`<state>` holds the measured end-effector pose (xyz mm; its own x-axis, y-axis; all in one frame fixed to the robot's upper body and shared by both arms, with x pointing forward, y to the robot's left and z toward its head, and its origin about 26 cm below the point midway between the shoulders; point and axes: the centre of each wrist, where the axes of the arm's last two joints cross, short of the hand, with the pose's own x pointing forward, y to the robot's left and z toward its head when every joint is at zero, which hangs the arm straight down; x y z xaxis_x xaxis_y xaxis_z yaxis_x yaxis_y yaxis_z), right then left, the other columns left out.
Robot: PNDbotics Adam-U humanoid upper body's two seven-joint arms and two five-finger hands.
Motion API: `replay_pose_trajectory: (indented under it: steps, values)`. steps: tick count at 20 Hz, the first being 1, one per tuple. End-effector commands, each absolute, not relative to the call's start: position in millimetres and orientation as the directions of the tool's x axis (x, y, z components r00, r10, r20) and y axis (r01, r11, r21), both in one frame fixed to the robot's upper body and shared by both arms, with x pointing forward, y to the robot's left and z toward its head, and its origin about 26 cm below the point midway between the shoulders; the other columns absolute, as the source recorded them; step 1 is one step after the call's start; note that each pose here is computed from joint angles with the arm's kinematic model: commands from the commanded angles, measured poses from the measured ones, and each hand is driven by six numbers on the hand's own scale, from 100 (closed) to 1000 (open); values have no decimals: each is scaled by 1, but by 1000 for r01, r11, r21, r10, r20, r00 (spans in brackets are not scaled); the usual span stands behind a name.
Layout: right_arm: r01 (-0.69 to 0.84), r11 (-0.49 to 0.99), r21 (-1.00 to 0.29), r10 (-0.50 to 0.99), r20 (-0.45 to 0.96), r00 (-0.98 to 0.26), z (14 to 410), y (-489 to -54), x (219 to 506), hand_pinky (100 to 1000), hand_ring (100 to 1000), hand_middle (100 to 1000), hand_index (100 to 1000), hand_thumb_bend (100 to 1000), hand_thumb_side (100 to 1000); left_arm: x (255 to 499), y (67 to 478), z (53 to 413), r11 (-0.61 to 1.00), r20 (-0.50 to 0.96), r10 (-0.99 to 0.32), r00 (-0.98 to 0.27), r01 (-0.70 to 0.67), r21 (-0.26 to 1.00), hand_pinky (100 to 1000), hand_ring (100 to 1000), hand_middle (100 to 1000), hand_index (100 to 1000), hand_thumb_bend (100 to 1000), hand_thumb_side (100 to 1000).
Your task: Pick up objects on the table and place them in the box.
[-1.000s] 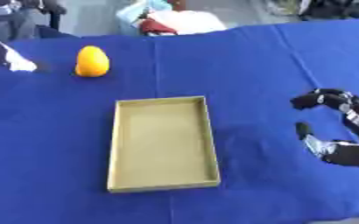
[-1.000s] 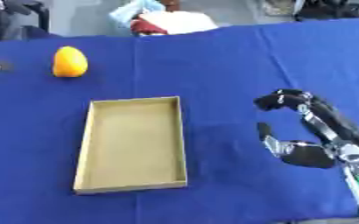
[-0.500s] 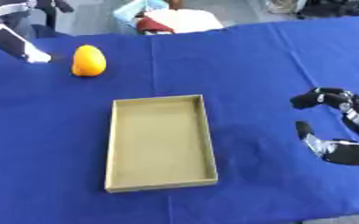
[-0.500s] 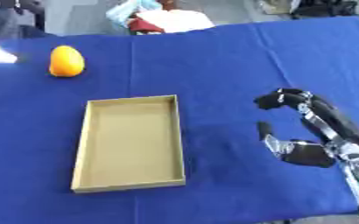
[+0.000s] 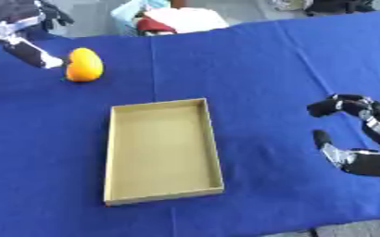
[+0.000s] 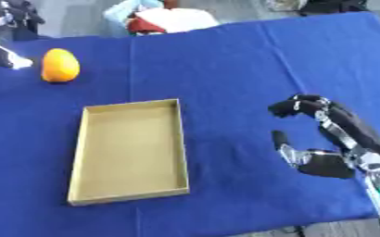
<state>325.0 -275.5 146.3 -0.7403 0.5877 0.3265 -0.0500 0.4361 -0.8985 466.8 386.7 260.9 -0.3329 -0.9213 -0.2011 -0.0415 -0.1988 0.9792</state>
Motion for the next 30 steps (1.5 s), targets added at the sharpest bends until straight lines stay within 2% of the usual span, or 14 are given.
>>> replay_pose_trajectory:
  steps: [1, 7, 14, 30]
  values:
    - [-35, 434, -900, 581, 310, -753, 154, -276, 324, 698, 687, 655, 812, 100, 543, 467, 394, 271, -203, -221, -935, -279, -91, 975, 713, 691, 738, 902, 427, 382]
    - [-35, 437, -899, 578, 310, -755, 154, -275, 325, 698, 687, 654, 812, 100, 547, 469, 396, 258, -201, -216, -941, -261, -82, 976, 707, 680, 728, 899, 402, 404]
    - [-33, 441, -897, 574, 310, -758, 155, -274, 325, 696, 686, 653, 811, 100, 557, 470, 394, 250, -187, -206, -944, -256, -97, 978, 702, 668, 709, 890, 376, 329]
    - [-27, 452, -892, 569, 311, -761, 157, -272, 326, 694, 683, 650, 810, 100, 578, 471, 390, 232, -198, -230, -942, -244, -147, 969, 686, 640, 667, 857, 288, 289]
